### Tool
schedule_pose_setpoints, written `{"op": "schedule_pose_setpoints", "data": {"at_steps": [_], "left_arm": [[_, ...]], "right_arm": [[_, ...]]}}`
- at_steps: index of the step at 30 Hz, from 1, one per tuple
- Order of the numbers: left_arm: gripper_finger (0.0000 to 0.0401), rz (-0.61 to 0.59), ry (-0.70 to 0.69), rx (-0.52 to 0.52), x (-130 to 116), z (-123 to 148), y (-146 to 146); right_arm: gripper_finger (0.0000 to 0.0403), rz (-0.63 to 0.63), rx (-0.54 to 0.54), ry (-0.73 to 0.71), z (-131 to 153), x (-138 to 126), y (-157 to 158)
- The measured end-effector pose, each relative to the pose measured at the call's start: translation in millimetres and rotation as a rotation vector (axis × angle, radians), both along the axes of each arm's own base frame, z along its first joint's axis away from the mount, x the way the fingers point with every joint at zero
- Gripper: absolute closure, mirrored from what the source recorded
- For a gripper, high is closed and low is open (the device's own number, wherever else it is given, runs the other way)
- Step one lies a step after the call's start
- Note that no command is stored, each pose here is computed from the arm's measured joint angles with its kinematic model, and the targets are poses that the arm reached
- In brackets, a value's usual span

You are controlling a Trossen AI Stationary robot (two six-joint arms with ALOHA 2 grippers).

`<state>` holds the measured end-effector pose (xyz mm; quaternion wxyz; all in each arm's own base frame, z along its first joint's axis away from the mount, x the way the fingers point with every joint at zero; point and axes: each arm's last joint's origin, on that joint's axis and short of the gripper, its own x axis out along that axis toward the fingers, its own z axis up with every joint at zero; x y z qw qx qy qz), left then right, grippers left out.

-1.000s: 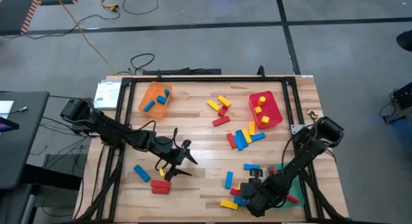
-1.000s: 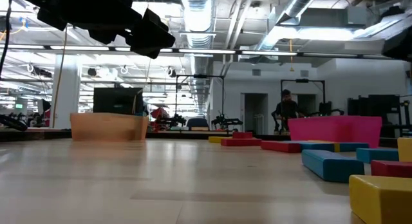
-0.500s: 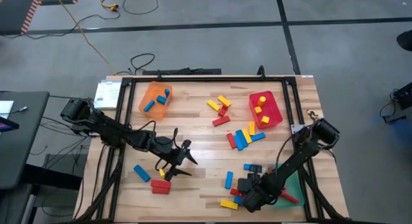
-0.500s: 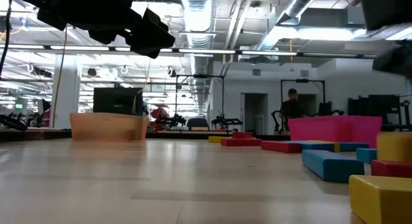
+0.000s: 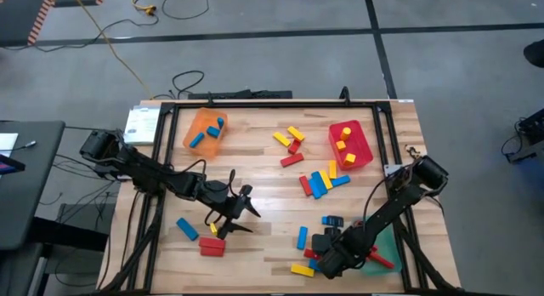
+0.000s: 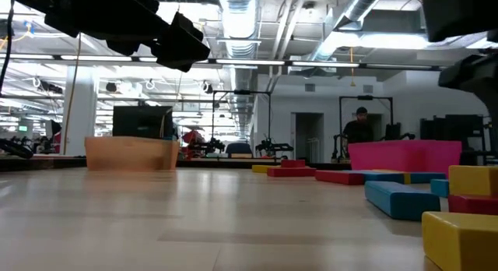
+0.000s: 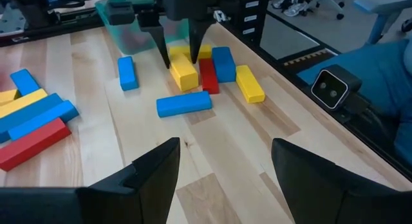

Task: Sort blocks
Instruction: Put the yellow rectangle block into the red bin

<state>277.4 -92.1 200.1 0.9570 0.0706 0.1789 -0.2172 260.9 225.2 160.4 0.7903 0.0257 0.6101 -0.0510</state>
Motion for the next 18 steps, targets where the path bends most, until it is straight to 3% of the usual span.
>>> {"op": "schedule_pose_setpoints", "data": {"at_steps": [8,18], "left_arm": [[0.016,0.0,0.001,-0.002,0,0,0],[0.0161,0.016,0.001,0.006,0,0,0]], "right_arm": [[0.0198,-0.015,-0.029,0.005,-8,0,-9],[0.0288,0.038,-0.02,-0.013,-6,4,-7]]}}
